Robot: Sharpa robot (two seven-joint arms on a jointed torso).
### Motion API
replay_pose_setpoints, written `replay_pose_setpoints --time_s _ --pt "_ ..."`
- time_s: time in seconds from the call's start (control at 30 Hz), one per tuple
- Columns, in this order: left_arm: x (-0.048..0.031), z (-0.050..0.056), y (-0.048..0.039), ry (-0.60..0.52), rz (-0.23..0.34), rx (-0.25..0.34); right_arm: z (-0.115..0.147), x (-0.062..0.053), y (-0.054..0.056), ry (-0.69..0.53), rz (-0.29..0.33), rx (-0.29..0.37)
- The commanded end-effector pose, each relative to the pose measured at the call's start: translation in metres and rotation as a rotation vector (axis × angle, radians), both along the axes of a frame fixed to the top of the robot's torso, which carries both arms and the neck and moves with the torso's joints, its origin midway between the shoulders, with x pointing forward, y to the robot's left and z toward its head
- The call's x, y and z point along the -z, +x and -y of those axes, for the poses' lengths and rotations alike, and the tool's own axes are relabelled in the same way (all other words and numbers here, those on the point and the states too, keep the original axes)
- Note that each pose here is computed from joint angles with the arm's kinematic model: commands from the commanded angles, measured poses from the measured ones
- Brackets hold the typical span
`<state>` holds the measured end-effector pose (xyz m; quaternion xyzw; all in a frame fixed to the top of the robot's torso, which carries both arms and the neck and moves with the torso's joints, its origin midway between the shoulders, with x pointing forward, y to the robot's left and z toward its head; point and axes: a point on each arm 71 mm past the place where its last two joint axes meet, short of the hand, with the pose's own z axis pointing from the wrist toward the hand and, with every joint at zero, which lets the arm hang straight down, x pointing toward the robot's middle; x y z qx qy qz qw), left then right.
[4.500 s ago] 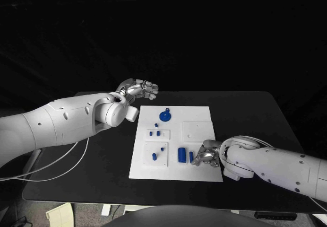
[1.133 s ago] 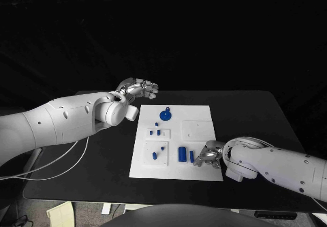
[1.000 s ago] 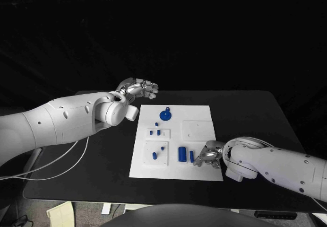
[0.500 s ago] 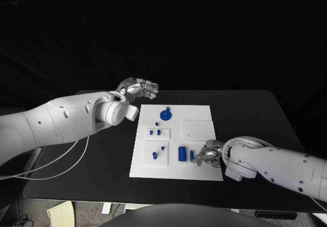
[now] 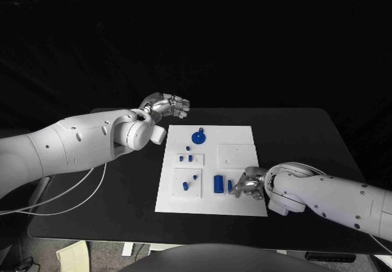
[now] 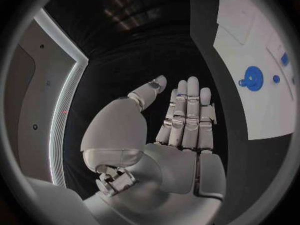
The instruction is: Assemble the parts on the task board
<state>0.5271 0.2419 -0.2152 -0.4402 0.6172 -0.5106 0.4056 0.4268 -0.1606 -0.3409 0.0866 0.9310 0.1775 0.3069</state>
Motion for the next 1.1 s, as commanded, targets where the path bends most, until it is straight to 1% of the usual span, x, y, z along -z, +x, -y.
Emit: replay_pose_setpoints --time_s 0.03,0.2,0.37,0.57,0.83,0.9,0.93,0.97,1.1 --pt "-0.0014 0.002 0.0 -0.012 0.003 0.014 0.001 0.003 -0.001 -0.036 -0.001 -0.021" --pt "-0.0013 0.002 0.0 -0.011 0.003 0.013 0.001 0.003 0.001 -0.045 0.009 -0.016" --pt "-0.0012 0.002 0.0 -0.012 0.002 0.014 0.0 0.003 0.0 -0.044 0.009 -0.018" --pt "-0.0012 0.002 0.0002 -0.011 0.002 0.013 0.003 0.003 0.0 -0.03 0.006 -0.006" --pt "-0.0011 -0.001 0.0013 -0.008 0.005 0.006 0.009 0.0 0.0 0.051 -0.019 0.027" --pt "-0.0009 -0.001 0.0022 -0.007 0.006 0.004 0.008 -0.003 0.001 0.086 -0.016 0.029" --pt "-0.0007 -0.002 0.0033 -0.007 0.008 0.002 0.007 -0.006 0.003 0.128 -0.012 0.024" --pt "-0.0005 -0.002 0.0043 -0.006 0.009 0.001 0.007 -0.009 0.006 0.151 0.002 0.017" --pt "0.0005 -0.003 0.0072 -0.012 0.006 -0.004 0.011 -0.023 0.019 0.229 0.057 0.033"
